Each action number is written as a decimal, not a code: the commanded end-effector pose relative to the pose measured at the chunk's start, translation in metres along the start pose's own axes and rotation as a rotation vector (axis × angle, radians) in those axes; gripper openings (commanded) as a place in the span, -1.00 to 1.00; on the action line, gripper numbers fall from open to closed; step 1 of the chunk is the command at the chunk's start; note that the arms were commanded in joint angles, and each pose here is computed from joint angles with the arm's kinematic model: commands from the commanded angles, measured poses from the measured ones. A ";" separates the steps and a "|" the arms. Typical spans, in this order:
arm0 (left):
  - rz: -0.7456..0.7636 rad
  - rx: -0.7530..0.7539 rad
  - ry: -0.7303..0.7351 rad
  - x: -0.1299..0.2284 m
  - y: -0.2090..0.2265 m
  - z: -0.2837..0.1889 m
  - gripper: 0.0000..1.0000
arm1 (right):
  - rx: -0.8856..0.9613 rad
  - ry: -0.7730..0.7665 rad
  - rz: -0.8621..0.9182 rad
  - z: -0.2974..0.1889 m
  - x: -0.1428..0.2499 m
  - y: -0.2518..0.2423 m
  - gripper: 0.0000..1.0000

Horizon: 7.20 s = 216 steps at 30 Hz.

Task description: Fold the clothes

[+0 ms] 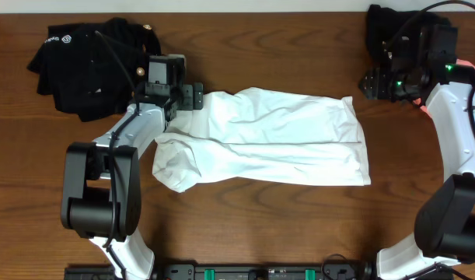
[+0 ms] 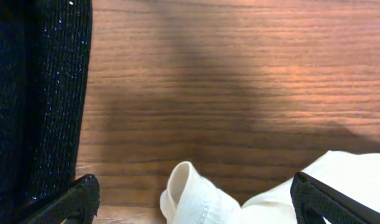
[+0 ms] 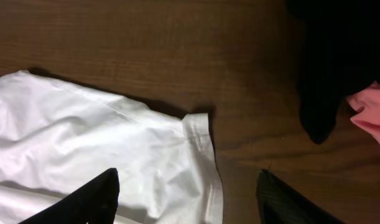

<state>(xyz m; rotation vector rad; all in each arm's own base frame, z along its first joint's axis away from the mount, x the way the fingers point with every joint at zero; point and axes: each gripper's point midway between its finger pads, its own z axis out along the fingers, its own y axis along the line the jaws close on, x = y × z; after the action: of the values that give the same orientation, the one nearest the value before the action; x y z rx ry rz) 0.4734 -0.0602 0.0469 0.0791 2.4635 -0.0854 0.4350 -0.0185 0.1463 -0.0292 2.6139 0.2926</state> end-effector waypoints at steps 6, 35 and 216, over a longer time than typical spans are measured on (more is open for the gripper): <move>0.024 0.042 0.068 0.019 -0.005 0.014 0.68 | 0.000 0.003 -0.006 -0.001 -0.001 -0.003 0.29; 0.023 0.042 0.042 0.014 -0.005 0.019 -0.88 | -0.062 0.136 -0.041 0.115 0.028 -0.008 0.19; 0.353 0.312 0.363 0.021 -0.058 0.021 0.43 | -0.321 0.454 0.209 0.050 0.119 -0.010 -0.70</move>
<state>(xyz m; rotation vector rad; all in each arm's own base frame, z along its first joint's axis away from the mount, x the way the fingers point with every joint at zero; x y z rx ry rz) 0.4606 -0.1140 0.0126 0.6973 2.7598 -0.3074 0.3540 -0.0193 0.0391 0.1049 3.0109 0.8485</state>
